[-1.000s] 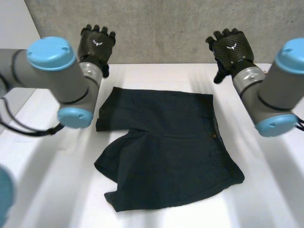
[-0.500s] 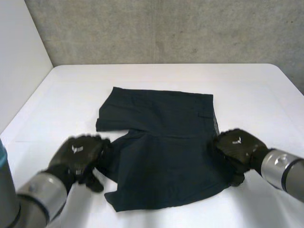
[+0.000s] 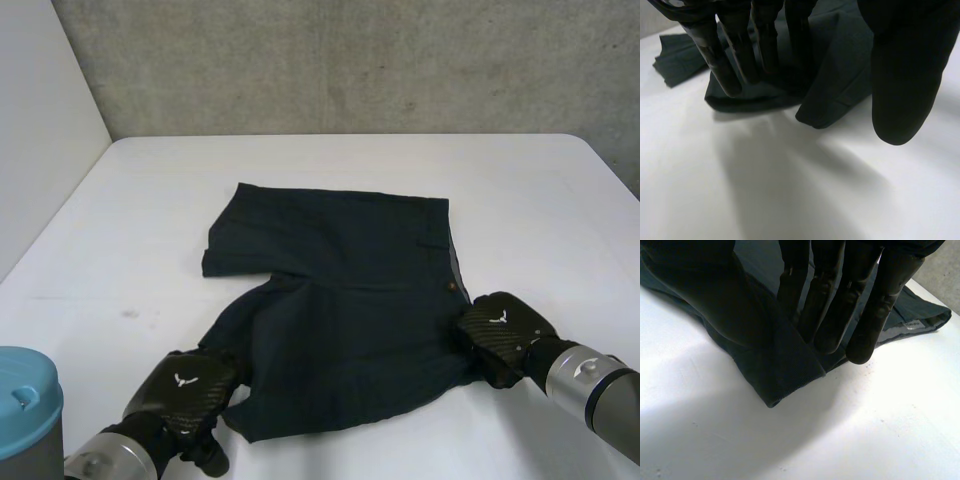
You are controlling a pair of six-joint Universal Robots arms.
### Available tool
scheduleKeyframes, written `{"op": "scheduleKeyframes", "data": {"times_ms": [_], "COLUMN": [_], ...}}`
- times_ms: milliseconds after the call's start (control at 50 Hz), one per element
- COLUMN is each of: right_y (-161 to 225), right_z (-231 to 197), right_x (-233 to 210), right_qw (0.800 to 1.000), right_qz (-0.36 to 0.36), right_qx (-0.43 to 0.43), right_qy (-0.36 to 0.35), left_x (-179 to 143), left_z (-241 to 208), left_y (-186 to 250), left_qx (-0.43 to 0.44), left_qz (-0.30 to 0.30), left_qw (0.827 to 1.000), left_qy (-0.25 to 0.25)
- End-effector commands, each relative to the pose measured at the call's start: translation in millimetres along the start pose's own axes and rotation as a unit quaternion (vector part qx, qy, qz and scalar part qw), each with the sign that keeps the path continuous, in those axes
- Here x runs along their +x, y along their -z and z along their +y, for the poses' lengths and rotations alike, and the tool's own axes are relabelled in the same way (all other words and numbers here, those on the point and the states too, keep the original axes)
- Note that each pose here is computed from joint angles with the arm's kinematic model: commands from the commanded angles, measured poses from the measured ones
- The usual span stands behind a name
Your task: Fold the shorts.
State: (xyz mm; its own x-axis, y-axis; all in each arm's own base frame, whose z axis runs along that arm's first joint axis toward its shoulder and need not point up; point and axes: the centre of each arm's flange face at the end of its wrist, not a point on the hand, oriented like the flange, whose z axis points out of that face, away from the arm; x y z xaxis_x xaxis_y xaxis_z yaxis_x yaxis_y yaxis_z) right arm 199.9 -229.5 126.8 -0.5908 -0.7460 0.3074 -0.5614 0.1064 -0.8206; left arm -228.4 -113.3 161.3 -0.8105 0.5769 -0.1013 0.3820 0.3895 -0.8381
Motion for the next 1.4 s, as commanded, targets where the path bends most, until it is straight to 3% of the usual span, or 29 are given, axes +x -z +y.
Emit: {"op": "scheduleKeyframes", "data": {"times_ms": [20,140,280,480,660,720,800,900,980,1100,1280,1400], "right_y": [1.5,3.7,6.4,9.3,22.8,34.9,53.2,79.3,89.9,91.7,107.9,109.2], "right_z": [1.9,0.4,-2.5,-6.4,-26.0,-45.2,-75.0,-107.0,-114.1,-109.4,-77.7,-87.9], "right_x": [-0.9,-0.1,0.1,1.5,13.2,15.9,20.7,21.3,15.0,-7.0,-37.7,-32.1], "right_qw": [1.000,1.000,1.000,1.000,0.998,0.998,0.997,0.995,0.997,0.997,0.979,0.979], "right_qz": [0.001,0.005,0.008,0.017,0.060,0.062,0.069,0.075,0.057,0.005,-0.103,-0.104], "right_qx": [-0.007,-0.008,-0.004,0.000,-0.003,0.004,0.022,0.047,0.031,-0.005,-0.156,-0.136], "right_qy": [-0.010,-0.020,-0.026,-0.020,0.002,0.007,0.024,0.040,0.040,0.074,0.086,0.114], "left_x": [6.6,20.8,20.1,12.3,1.0,-7.2,-20.2,-31.4,-33.6,-30.5,-21.4,-16.7], "left_z": [-5.6,0.8,4.4,-16.4,-56.8,-74.6,-90.4,-94.8,-89.1,-72.9,-47.8,-62.6], "left_y": [-9.5,-18.9,-33.1,-44.9,-14.8,2.1,17.9,29.9,30.6,29.5,44.3,62.0], "left_qx": [0.023,0.004,-0.010,0.039,0.110,0.128,0.126,0.097,0.076,0.049,-0.028,-0.017], "left_qz": [0.007,0.025,-0.013,-0.037,-0.050,-0.064,-0.094,-0.126,-0.132,-0.119,-0.070,-0.052], "left_qw": [1.000,0.999,0.999,0.999,0.993,0.990,0.984,0.964,0.952,0.952,0.952,0.951], "left_qy": [-0.009,-0.026,-0.033,0.000,0.003,-0.016,-0.088,-0.211,-0.265,-0.276,-0.297,-0.304]}}
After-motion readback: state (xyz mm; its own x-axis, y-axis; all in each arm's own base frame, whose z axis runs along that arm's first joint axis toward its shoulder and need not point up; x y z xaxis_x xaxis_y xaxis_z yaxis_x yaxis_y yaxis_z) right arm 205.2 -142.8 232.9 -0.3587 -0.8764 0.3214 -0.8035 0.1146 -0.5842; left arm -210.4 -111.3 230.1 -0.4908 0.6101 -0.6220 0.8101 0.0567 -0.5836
